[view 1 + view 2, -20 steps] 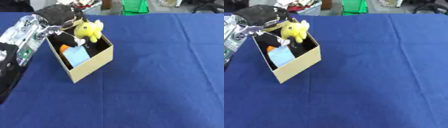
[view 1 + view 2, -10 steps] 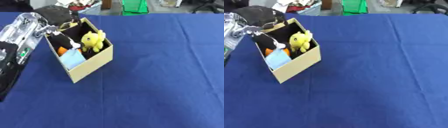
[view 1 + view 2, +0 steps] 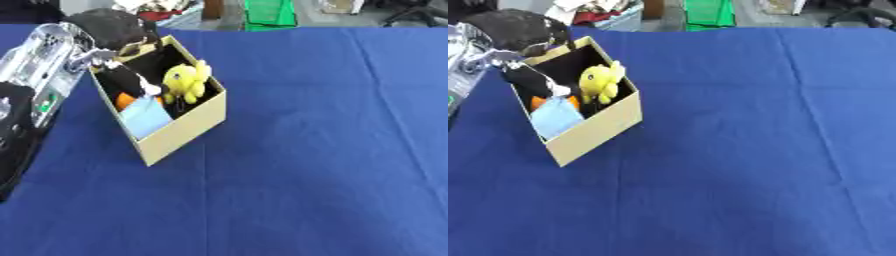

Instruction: Pick up objects on the table and place them in the box.

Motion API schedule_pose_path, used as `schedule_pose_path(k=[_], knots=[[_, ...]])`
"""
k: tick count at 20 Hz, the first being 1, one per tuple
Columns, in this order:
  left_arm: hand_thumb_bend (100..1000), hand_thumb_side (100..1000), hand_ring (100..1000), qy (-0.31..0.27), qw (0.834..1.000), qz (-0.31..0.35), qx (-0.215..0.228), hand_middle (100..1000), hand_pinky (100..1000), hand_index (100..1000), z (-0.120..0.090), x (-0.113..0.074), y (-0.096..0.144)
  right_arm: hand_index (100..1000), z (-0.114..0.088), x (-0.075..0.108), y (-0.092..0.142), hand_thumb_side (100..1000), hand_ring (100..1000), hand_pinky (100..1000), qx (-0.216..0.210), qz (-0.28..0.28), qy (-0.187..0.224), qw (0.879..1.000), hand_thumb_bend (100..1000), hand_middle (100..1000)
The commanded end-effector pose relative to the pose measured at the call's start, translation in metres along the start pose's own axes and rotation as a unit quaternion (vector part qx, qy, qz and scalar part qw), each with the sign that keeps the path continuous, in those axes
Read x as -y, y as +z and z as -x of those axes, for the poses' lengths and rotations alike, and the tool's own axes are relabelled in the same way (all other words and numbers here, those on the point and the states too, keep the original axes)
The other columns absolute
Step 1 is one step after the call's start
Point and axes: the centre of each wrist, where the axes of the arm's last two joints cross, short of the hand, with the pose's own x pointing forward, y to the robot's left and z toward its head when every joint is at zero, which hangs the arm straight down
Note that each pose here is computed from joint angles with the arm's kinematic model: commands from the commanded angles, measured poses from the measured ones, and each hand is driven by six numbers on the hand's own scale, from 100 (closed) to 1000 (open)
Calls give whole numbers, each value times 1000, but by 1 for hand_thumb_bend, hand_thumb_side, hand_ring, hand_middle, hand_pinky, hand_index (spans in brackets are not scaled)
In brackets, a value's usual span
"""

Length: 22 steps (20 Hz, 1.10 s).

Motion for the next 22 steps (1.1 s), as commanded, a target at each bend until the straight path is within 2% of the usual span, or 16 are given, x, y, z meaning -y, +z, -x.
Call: schedule_pose_path(k=[1, 7, 8, 10, 15, 22], knots=[[563, 724, 892, -9, 1000, -19, -10, 823, 790, 850, 7, -15, 6, 915, -9, 3, -7, 803, 861, 861, 17, 0, 2, 1000, 100, 804], [563, 724, 892, -9, 1000, -19, -10, 823, 790, 850, 7, -15, 6, 915, -9, 3, -7, 803, 861, 861, 17, 0, 2, 1000, 100, 804], [427, 1000, 770, -6, 999, -32, -12, 759, 617, 845, 9, -21, 7, 914, -8, 4, -7, 796, 861, 860, 17, 4, 2, 1000, 100, 804], [353, 1000, 755, 9, 996, -82, -24, 757, 598, 862, 15, -43, 16, 914, -6, 7, -2, 794, 861, 859, 10, 13, 6, 1000, 100, 804], [334, 1000, 752, 79, 978, -183, -63, 757, 596, 866, 33, -55, 48, 914, -5, 8, 0, 794, 861, 859, 9, 18, 11, 1000, 100, 804], [334, 1000, 752, 160, 924, -323, -130, 757, 596, 866, 58, -65, 106, 914, -6, 6, -3, 794, 861, 859, 13, 11, 7, 1000, 100, 804]])
